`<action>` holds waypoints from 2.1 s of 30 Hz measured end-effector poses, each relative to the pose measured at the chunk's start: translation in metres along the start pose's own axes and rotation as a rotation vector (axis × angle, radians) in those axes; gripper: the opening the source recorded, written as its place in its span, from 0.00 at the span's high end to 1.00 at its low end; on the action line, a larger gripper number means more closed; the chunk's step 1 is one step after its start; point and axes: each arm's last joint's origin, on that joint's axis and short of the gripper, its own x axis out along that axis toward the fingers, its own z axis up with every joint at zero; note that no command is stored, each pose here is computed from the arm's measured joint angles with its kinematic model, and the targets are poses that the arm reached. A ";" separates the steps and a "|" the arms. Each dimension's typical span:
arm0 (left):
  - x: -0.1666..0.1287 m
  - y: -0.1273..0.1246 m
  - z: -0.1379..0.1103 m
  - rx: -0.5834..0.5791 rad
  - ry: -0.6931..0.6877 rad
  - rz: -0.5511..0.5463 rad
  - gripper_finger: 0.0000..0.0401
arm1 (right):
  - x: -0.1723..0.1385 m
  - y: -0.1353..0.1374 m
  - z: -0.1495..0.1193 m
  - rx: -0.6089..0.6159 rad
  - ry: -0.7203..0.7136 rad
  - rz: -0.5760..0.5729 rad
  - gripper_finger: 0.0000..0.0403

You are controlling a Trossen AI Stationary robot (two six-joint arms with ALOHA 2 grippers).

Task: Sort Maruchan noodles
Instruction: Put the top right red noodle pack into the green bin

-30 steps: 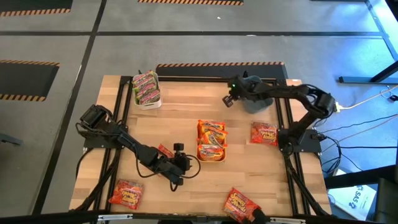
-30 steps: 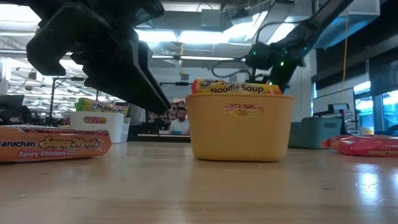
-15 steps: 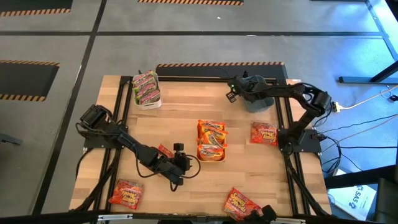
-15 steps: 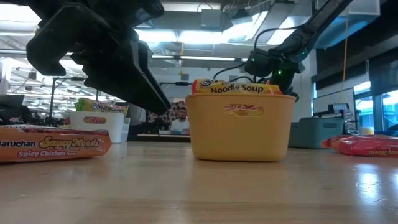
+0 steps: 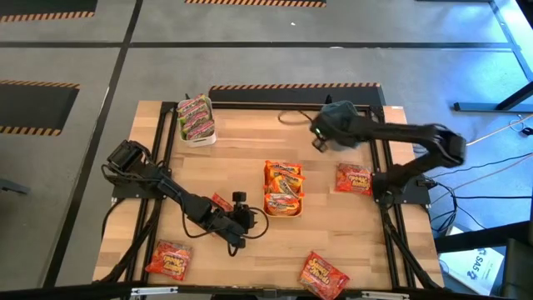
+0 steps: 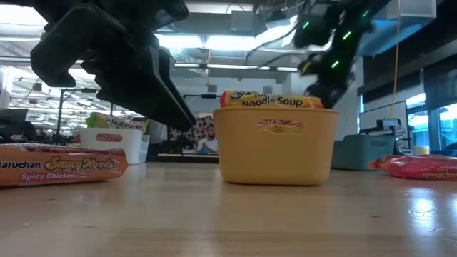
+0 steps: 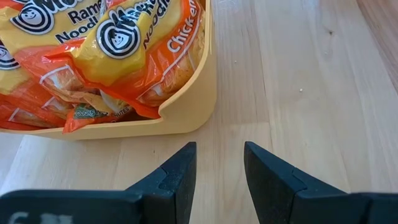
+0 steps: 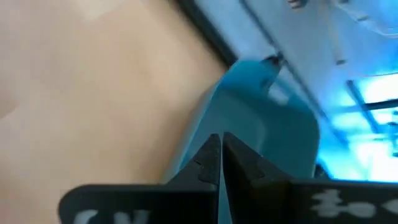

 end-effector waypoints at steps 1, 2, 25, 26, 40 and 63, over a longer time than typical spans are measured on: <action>0.000 0.000 0.000 0.000 0.000 0.000 0.68 | -0.012 0.000 -0.007 0.003 0.012 0.035 0.99; 0.000 0.000 0.000 -0.001 0.000 0.000 0.68 | -0.023 0.001 -0.016 0.008 0.030 0.080 0.99; 0.002 0.003 0.006 -0.040 -0.041 -0.007 0.68 | -0.041 0.036 -0.159 0.045 0.385 0.411 0.28; 0.002 0.003 0.006 -0.040 -0.041 -0.007 0.68 | -0.040 0.036 -0.159 0.048 0.380 0.413 0.26; 0.002 0.003 0.006 -0.039 -0.041 -0.009 0.68 | -0.036 0.059 -0.149 0.086 0.245 0.708 0.27; 0.011 0.006 0.004 -0.075 -0.046 0.039 0.68 | -0.057 0.138 -0.117 -0.109 -0.239 0.900 0.33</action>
